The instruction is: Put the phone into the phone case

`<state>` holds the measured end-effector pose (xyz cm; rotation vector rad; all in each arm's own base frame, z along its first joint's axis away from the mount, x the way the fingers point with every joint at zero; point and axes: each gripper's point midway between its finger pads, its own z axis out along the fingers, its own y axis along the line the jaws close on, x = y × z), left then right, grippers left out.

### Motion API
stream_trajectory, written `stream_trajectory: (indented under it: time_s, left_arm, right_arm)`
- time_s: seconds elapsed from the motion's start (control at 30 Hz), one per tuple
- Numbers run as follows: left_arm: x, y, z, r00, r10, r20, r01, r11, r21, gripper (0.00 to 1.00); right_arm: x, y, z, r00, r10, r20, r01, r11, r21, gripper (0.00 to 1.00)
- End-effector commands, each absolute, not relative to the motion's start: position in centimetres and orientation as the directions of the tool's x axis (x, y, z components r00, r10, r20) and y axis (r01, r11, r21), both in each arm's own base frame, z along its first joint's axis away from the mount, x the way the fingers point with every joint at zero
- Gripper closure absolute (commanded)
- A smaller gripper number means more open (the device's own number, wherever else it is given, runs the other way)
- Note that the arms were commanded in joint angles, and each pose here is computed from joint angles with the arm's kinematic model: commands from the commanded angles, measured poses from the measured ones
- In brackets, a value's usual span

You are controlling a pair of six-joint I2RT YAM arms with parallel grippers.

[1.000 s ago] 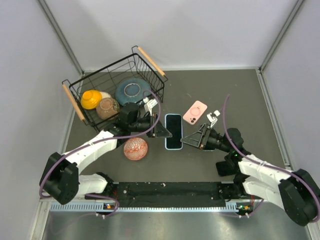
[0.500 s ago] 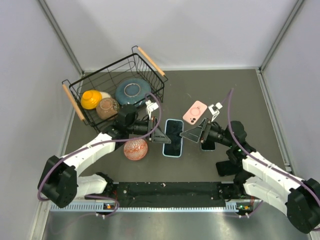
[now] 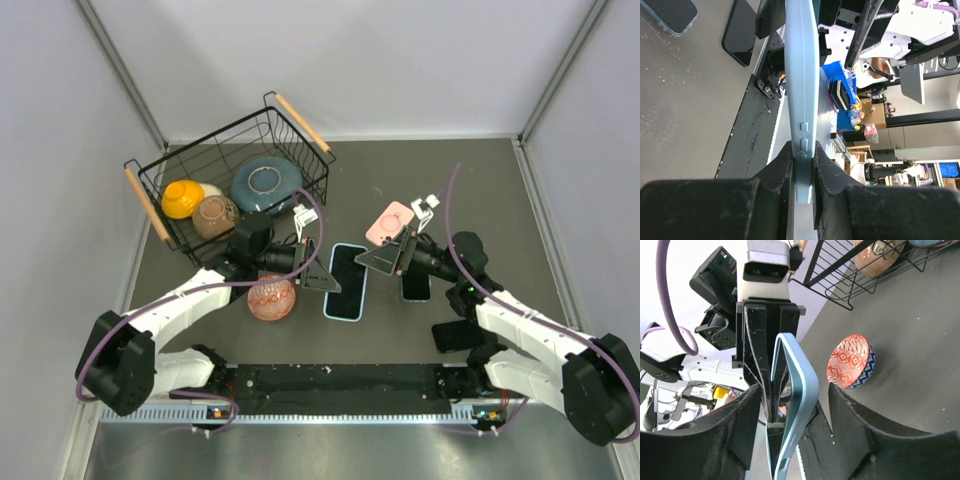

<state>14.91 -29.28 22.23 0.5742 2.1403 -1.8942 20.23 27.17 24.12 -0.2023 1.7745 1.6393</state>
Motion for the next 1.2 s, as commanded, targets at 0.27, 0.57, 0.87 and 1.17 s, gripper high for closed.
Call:
stream_trajectory:
  time_s: [0.27, 0.57, 0.87, 1.17]
  left_arm:
    - [17.1, -28.9, 19.1, -0.903, 0.126, -0.412, 0.430, 0.302, -0.851, 1.00]
    - [18.0, -29.3, 19.5, -0.899, 0.113, -0.423, 0.436, 0.317, -0.842, 1.00]
    - [18.3, -29.9, 20.6, -0.882, 0.107, -0.459, 0.470, 0.290, -0.834, 1.00]
    - [18.8, -30.5, 23.7, -0.862, 0.040, -0.506, 0.501, 0.223, -0.836, 1.00]
  right_arm:
    - [21.7, 27.1, 28.8, -0.639, 0.366, -0.676, -0.662, 0.186, 0.726, 1.00]
    - [22.0, 26.8, 27.4, -0.665, 0.336, -0.667, -0.615, 0.261, 0.745, 0.75]
    - [20.7, 27.0, 26.0, -0.734, 0.362, -0.575, -0.560, 0.156, 0.813, 0.89]
    - [18.2, 27.3, 23.1, -0.789, 0.320, -0.524, -0.517, 0.113, 0.848, 0.42]
